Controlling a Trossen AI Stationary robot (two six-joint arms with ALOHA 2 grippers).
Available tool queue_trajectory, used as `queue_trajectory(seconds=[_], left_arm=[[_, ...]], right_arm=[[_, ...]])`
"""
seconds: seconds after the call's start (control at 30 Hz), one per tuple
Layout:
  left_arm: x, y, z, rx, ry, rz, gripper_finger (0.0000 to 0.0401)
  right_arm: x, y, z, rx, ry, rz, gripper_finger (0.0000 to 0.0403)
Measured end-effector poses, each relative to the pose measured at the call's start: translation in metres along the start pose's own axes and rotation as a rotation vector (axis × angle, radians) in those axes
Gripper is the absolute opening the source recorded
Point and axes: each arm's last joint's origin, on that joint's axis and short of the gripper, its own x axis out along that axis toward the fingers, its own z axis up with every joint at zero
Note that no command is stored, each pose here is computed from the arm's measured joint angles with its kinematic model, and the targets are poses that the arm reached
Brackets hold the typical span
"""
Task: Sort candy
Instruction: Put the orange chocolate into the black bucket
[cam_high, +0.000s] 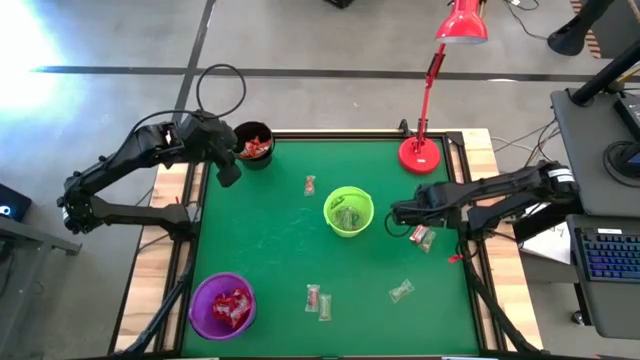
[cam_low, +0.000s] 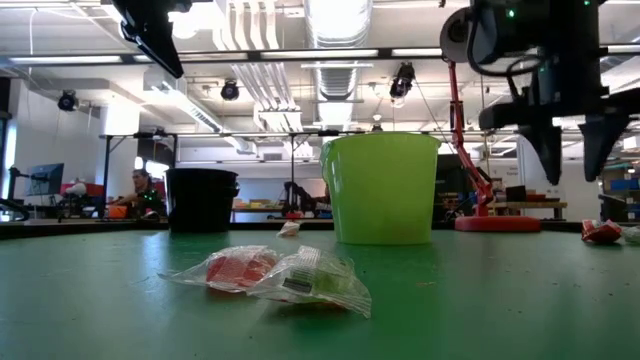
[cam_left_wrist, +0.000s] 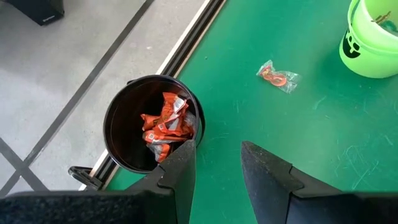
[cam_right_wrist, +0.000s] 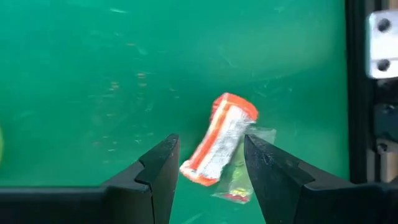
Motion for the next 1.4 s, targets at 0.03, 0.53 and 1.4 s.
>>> queue_trajectory(seconds=[0.03, 0.53, 1.4], left_arm=[[0.000, 0.000, 0.000, 0.000, 0.000, 0.000, 0.0112], [0.000, 0.000, 0.000, 0.000, 0.000, 0.000, 0.0112], [0.000, 0.000, 0.002, -0.009, -0.024, 0.002, 0.0112]], right_arm=[[0.003, 0.000, -0.001, 0.006, 0.005, -0.015, 0.0173], [0.030, 0.011, -0.013, -0.029, 0.068, -0.071, 0.0174], [0.065, 0.029, -0.022, -0.130, 0.077, -0.163, 0.0048]])
